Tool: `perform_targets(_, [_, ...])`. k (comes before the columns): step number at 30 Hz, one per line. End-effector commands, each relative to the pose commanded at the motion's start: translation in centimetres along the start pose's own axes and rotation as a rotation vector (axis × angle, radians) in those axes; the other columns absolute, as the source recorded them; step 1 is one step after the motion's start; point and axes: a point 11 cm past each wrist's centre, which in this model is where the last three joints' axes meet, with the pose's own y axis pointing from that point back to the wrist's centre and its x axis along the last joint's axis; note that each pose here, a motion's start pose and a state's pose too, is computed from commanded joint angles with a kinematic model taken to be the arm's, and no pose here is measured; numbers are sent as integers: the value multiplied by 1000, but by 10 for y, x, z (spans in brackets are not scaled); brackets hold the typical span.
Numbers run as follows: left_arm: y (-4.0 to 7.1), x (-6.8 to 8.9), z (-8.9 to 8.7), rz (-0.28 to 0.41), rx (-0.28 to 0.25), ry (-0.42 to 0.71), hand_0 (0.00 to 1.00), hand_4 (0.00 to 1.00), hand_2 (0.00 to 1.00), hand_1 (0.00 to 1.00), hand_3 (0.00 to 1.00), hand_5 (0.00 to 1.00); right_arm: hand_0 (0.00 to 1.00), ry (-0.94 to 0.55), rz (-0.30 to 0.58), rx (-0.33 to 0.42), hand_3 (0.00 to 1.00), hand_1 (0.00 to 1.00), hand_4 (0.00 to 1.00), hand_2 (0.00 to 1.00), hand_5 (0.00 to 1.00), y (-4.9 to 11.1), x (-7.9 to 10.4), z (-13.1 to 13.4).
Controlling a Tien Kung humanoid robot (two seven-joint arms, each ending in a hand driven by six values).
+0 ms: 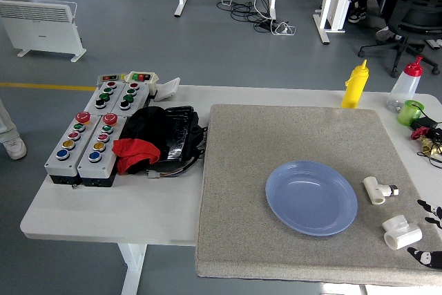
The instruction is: Pick pipe place plate twice
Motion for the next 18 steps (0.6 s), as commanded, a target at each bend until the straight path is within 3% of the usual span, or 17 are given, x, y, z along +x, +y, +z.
perform_targets(17, [0,-2,2,-6,-7,6,734,394,735,701,769,998,954,6,-2,-23,977,894,827,998,284,-12,-13,-5])
perform_targets(18, [1,-3,3,-8,-9,6,734,393,734,702,769,998,893,10,-1,-26,930,864,816,969,283,-13,-14,-5])
